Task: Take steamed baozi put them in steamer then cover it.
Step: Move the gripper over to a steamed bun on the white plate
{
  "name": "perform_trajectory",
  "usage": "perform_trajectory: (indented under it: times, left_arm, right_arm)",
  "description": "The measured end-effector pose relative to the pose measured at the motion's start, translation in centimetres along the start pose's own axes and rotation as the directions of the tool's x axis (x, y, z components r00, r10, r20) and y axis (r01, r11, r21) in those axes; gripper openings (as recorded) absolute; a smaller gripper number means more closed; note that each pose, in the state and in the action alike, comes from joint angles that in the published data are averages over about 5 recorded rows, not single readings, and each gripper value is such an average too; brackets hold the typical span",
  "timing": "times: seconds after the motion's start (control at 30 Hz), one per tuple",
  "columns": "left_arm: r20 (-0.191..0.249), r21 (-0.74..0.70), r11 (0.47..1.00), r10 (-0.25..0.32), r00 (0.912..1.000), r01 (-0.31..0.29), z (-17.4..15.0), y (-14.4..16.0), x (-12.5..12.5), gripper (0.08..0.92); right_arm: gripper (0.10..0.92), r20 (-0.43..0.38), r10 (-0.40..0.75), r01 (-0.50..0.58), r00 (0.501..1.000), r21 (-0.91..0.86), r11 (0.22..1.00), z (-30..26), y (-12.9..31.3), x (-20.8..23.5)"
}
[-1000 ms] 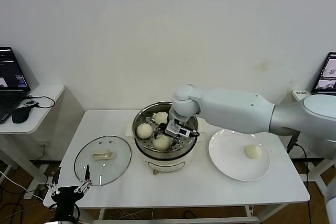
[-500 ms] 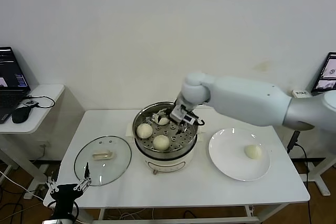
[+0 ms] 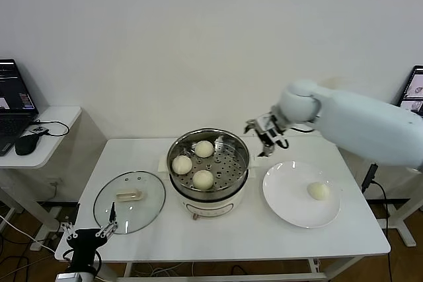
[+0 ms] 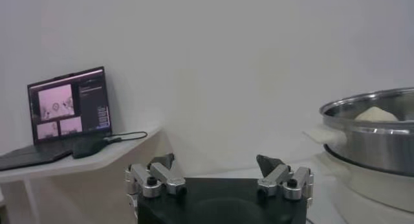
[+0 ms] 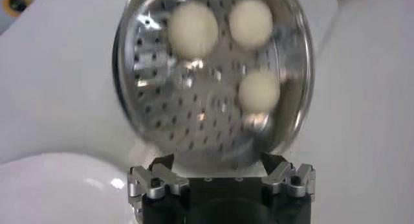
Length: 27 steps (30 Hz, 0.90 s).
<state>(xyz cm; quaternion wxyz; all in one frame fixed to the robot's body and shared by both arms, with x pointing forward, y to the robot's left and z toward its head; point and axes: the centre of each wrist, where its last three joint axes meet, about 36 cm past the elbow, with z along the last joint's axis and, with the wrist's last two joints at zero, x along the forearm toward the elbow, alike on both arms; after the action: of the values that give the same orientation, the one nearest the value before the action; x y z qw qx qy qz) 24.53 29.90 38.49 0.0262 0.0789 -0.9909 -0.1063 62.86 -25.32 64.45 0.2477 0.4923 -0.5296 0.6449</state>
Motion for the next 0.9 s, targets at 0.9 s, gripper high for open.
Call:
perform_trajectory:
  times: [0.9]
  left_arm:
    - [-0.031,-0.031,1.000,0.002,0.9995,-0.003,0.6,0.3,0.7,0.823]
  right_arm:
    - [0.823,-0.161,-0.150,0.087,0.976,-0.342,0.936,13.3,12.2,-8.1]
